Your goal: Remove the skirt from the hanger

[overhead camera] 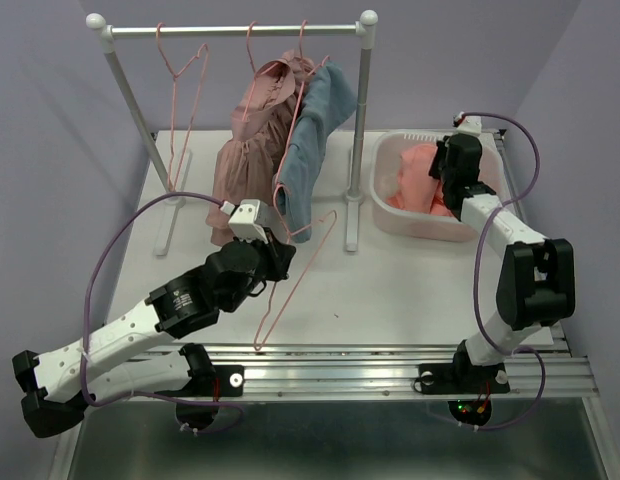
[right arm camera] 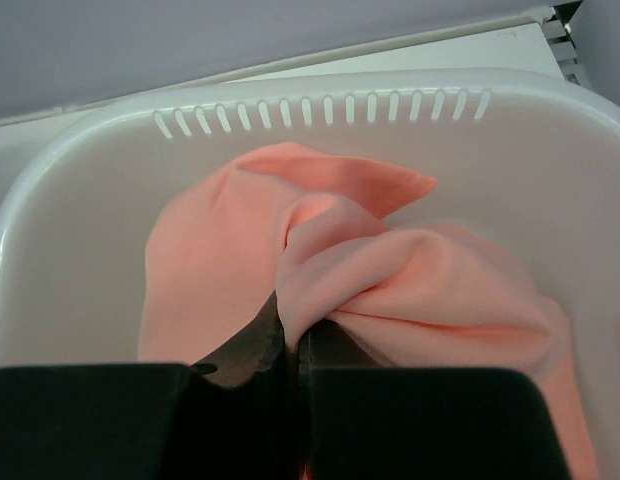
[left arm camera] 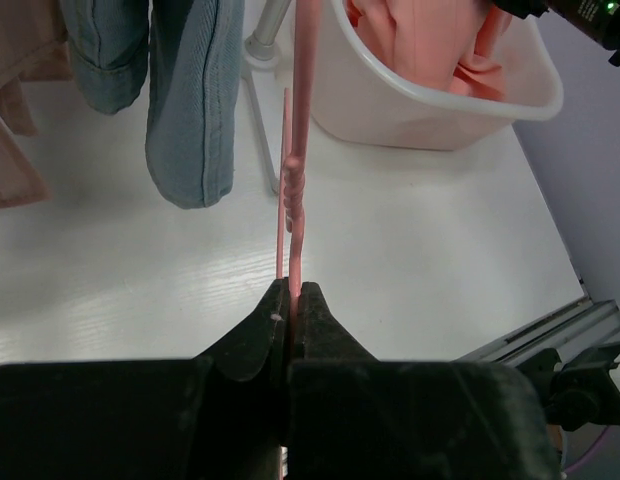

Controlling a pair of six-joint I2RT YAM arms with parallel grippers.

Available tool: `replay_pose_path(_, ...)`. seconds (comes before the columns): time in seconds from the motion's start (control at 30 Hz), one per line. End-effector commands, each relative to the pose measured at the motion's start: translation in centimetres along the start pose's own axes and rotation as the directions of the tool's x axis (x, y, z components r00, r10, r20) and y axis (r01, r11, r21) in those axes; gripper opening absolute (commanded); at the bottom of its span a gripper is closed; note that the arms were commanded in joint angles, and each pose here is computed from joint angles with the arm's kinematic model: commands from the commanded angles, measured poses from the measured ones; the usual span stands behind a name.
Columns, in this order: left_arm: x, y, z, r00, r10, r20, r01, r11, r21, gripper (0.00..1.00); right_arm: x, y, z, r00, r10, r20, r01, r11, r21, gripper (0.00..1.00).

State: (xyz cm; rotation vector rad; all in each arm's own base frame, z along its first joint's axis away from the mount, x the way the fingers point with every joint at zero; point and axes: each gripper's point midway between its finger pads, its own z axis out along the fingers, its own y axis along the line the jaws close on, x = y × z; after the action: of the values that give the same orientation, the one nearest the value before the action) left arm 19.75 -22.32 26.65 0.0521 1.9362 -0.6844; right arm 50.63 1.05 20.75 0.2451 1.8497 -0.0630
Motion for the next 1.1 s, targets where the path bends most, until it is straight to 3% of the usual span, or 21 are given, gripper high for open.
replay_pose_path(0.0, -3.5, -2.0, -0.7, 0.995, -0.039, 0.087, 0.034, 0.998, 0.06, 0.0, -5.1, 0.3, -1.1, 0.987, 0.059, 0.147, -0.057, 0.998, -0.021, 0.01)
replay_pose_path(0.03, -3.5, -2.1, -0.6, 0.995, -0.039, 0.087, 0.034, 0.998, 0.06, 0.0, -5.2, 0.3, -1.3, 0.988, 0.056, 0.141, -0.053, 0.998, -0.024, 0.07)
replay_pose_path(0.07, -3.5, -2.3, -0.5, 0.995, -0.041, 0.088, 0.035, 0.997, 0.069, 0.0, -5.9, 0.3, -1.8, 0.987, 0.055, 0.148, -0.052, 0.998, -0.027, 0.21)
replay_pose_path(0.1, -3.5, -2.4, -0.4, 0.996, -0.04, 0.086, 0.034, 0.997, 0.069, 0.0, -6.8, 0.3, -2.1, 0.986, 0.049, 0.157, -0.045, 0.999, -0.027, 0.45)
replay_pose_path(0.13, -3.6, -2.7, -0.4, 0.995, -0.043, 0.086, 0.036, 0.996, 0.077, 0.0, -6.6, 0.3, -2.4, 0.99, 0.041, 0.132, -0.038, 0.999, -0.026, 0.84)
replay_pose_path(0.17, -3.6, -2.8, -0.3, 0.995, -0.043, 0.085, 0.036, 0.996, 0.082, 0.0, -7.4, 0.3, -3.0, 0.989, 0.048, 0.14, -0.045, 0.999, -0.027, 1.0)
replay_pose_path(0.37, -3.2, -3.4, 0.2, 0.997, -0.036, 0.067, 0.029, 0.995, 0.098, 0.0, -9.7, -0.9, -6.8, 0.984, 0.094, 0.153, -0.096, 0.995, 0.003, 1.0)
replay_pose_path(0.6, -3.3, -3.8, 0.7, 0.998, -0.001, 0.059, -0.003, 0.997, 0.082, 0.0, -9.3, -1.6, -11.9, 0.975, 0.207, 0.08, -0.208, 0.978, 0.003, 1.0)
replay_pose_path(0.87, -4.4, -4.3, 1.2, 0.995, 0.041, 0.088, -0.044, 0.999, 0.026, 0.0, -4.9, -2.4, -16.4, 0.963, 0.265, -0.044, -0.265, 0.964, 0.004, 1.0)
replay_pose_path(1.07, -7.9, -5.4, 1.6, 0.986, 0.069, 0.155, -0.065, 0.997, -0.031, 0.0, -2.0, -2.4, -19.1, 0.955, 0.276, -0.107, -0.281, 0.959, -0.027, 1.0)
